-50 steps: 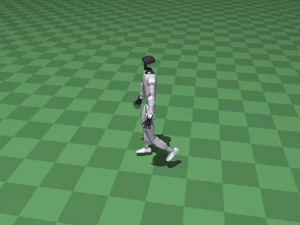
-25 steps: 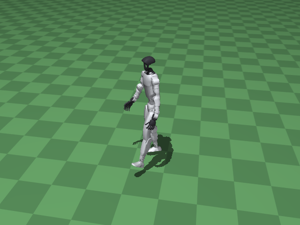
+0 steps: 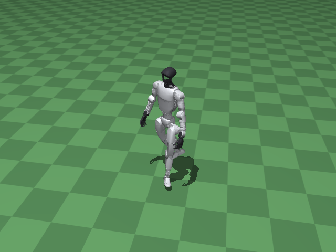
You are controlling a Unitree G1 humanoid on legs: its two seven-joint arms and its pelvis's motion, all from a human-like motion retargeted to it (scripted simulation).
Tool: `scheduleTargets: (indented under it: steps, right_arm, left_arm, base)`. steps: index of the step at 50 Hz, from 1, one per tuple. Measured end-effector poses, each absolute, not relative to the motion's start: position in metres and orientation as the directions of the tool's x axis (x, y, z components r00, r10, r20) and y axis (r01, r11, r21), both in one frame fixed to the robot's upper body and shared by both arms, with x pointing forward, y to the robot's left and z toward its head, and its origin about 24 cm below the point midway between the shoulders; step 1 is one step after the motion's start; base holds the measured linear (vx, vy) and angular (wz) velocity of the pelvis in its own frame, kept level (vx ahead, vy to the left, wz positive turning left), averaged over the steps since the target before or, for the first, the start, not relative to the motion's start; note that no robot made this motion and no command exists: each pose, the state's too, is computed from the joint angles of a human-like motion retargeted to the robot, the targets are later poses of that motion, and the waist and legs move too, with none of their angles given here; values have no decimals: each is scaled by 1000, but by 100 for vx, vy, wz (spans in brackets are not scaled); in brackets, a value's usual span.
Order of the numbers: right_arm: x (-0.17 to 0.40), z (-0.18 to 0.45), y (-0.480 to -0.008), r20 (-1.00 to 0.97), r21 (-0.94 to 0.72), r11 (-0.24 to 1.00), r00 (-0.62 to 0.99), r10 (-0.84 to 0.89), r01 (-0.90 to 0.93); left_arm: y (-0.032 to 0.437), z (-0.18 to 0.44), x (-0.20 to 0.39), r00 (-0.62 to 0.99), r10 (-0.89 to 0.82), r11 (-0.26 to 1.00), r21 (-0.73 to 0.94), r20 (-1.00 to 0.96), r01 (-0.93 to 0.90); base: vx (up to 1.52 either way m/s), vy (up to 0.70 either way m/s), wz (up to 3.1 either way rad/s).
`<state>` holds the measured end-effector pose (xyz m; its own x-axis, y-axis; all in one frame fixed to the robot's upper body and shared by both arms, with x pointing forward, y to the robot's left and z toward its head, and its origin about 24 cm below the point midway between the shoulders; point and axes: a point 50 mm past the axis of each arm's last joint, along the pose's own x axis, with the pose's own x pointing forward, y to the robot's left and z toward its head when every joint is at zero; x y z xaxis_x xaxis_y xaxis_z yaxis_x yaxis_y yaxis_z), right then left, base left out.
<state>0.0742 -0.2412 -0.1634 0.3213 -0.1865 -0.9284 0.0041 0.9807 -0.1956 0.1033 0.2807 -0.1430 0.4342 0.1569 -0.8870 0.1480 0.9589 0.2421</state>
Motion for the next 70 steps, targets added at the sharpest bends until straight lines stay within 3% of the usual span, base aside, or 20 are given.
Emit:
scheduleTargets:
  steps: [9,25,31,33,43,60,70]
  right_arm:
    - [69,-161,-254,-926,-216,970,294,-239,108]
    - [83,-158,-254,-885,-214,959,378,-271,186]
    - [82,-159,-250,-884,-220,959,378,-274,180]
    - [82,-159,-250,-879,-236,953,376,-293,191]
    - [78,-160,-247,-888,-205,965,383,-253,164]
    - [53,-161,-256,-904,-210,970,353,-240,123]
    - [76,-151,-275,-862,-223,942,400,-312,252]
  left_arm:
    - [283,-143,104,421,171,979,203,-891,32]
    - [259,-138,140,533,94,954,229,-841,192]
    - [268,-139,126,529,149,958,255,-835,133]
    - [275,-140,118,519,204,966,257,-830,30]
    - [285,-147,75,369,222,956,276,-902,100]
    - [261,-149,96,499,168,951,274,-850,147]
    - [260,-154,83,433,160,936,276,-887,219]
  base:
    - [40,29,137]
    - [29,14,203]
    - [31,-1,182]
    - [32,-4,148]
    - [30,-4,116]
    - [39,-14,116]
    - [47,-25,16]
